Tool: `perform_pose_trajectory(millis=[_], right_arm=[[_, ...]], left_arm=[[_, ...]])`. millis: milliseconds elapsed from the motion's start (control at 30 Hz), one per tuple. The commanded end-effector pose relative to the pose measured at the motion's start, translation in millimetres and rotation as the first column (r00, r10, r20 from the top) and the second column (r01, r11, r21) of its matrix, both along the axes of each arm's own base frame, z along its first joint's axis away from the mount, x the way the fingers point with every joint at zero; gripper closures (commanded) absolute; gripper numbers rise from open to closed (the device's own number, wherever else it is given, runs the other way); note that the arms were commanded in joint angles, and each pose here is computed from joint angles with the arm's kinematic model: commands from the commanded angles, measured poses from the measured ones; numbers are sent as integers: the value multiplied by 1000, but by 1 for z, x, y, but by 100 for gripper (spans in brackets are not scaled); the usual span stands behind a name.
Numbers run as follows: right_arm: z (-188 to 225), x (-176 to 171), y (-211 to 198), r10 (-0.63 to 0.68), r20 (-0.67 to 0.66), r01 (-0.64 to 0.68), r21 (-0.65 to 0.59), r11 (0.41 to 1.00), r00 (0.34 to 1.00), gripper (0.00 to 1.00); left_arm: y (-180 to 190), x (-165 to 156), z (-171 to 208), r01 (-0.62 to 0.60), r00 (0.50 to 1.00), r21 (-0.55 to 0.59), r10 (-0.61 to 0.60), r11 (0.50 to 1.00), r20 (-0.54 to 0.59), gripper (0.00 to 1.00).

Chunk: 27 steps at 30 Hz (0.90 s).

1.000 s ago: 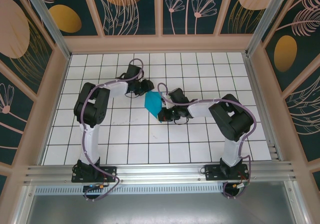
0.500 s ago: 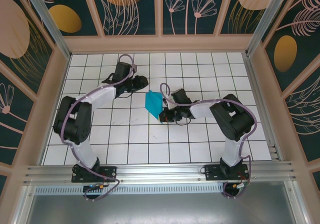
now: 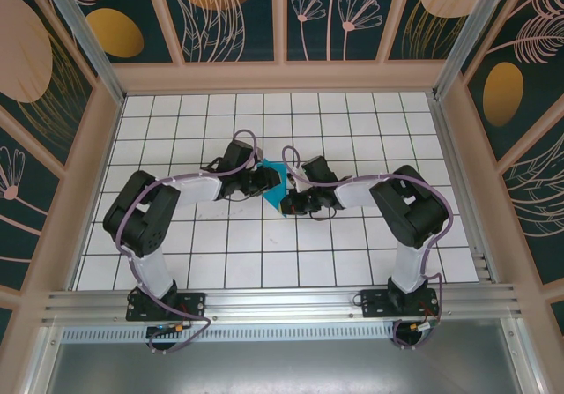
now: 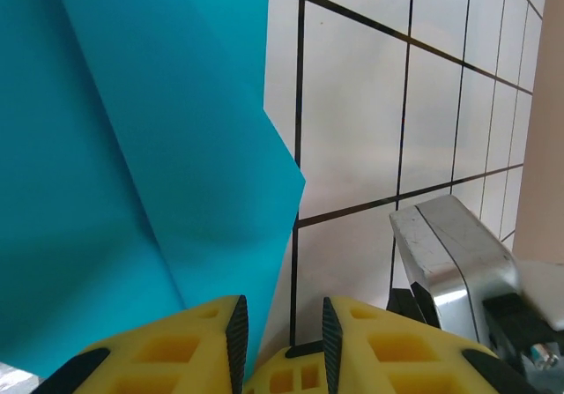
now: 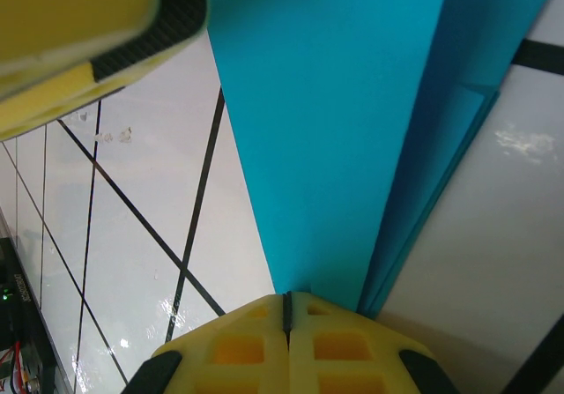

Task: Fold a paper plane with a square sheet of paper (fold left side to right side)

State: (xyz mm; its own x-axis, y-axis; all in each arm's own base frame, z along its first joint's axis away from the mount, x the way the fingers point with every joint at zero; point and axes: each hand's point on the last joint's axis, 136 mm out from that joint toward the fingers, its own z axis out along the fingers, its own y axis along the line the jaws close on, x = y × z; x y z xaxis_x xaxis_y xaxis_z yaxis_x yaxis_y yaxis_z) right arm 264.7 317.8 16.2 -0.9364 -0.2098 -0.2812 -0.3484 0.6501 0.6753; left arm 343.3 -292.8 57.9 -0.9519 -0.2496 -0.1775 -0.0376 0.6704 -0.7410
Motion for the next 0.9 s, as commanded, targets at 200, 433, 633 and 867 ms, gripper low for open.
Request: perform_pose_trajectory(millis=[200, 433, 633, 867], right_arm=[[-54, -29, -39, -30, -125, 4, -198, 980, 992, 100], [-54, -29, -37, -25, -123, 0, -196, 981, 992, 100], [-55, -30, -37, -22, -125, -4, -202, 979, 992, 100], [-58, -31, -40, -26, -131, -4, -224, 975, 991, 100]], left_arm=[[-19, -20, -8, 21, 998, -67, -25, 998, -60, 69], [-27, -30, -23, 36, 994, -60, -42, 998, -102, 69], [-24, -33, -35, 21, 992, -52, -27, 998, -126, 68], [-17, -27, -54, -2, 992, 30, 5, 1000, -127, 68]])
